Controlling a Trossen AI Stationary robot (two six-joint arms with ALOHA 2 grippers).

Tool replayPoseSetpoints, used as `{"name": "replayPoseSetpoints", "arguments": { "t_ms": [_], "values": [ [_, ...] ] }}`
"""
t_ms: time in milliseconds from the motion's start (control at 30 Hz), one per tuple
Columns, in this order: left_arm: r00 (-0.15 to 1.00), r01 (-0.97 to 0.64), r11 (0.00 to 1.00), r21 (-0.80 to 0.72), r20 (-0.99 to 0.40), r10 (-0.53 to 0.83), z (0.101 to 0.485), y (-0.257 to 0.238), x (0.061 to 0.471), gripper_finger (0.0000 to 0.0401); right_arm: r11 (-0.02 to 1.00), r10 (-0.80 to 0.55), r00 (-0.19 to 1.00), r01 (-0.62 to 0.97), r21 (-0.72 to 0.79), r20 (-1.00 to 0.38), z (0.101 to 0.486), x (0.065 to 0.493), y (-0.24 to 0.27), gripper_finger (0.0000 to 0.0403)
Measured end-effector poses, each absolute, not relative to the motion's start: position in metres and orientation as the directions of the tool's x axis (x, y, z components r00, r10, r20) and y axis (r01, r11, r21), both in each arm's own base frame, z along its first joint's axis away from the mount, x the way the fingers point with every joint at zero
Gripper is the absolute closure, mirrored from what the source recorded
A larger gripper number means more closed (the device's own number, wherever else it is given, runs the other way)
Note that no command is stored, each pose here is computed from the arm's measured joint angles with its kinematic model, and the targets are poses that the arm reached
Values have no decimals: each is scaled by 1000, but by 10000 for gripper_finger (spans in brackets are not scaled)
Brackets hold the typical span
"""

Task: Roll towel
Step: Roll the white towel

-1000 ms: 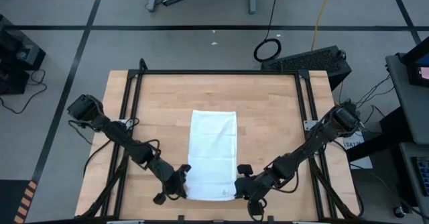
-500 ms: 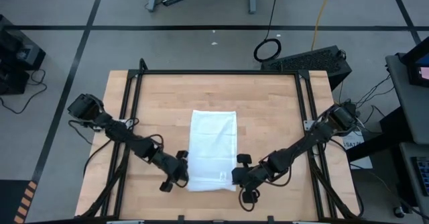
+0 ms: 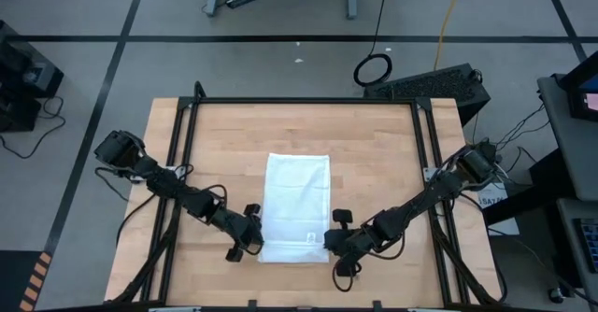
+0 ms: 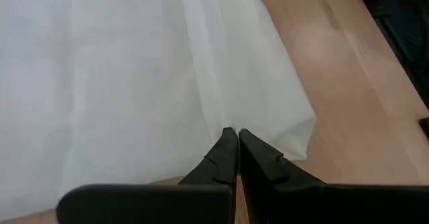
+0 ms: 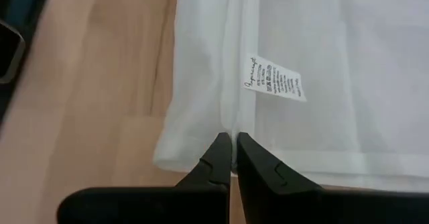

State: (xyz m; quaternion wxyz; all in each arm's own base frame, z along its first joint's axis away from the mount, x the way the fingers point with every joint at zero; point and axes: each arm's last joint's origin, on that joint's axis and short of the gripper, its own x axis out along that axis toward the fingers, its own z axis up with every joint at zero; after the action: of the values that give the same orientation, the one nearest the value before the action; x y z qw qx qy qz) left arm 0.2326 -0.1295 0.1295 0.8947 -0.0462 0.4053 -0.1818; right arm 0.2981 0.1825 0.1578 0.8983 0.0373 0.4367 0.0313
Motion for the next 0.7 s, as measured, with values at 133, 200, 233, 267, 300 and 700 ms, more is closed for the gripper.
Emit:
{"name": "replayPoseSetpoints", "arguments": {
  "t_ms": [133, 200, 233, 267, 300, 700],
  "values": [
    [605, 287, 930, -230, -709, -362, 129, -130, 232, 389, 996, 82, 607, -27, 83, -791, 144, 302, 185, 394],
    [614, 278, 935, -220, -708, -349, 129, -130, 233, 389, 997, 68, 598, -8, 79, -799, 137, 303, 185, 385],
    [619, 271, 939, -212, -709, -338, 128, -129, 233, 389, 998, 49, 597, 9, 68, -801, 135, 303, 185, 380],
    [622, 262, 944, -202, -713, -325, 128, -129, 233, 389, 998, 34, 595, 21, 58, -803, 133, 303, 185, 373],
    [618, 259, 945, -198, -718, -320, 127, -128, 233, 389, 998, 21, 594, 29, 47, -804, 131, 302, 185, 365],
    [630, 247, 951, -188, -714, -305, 127, -128, 233, 386, 995, -98, 717, 56, -83, -690, 151, 283, 208, 250]
  ]
}}
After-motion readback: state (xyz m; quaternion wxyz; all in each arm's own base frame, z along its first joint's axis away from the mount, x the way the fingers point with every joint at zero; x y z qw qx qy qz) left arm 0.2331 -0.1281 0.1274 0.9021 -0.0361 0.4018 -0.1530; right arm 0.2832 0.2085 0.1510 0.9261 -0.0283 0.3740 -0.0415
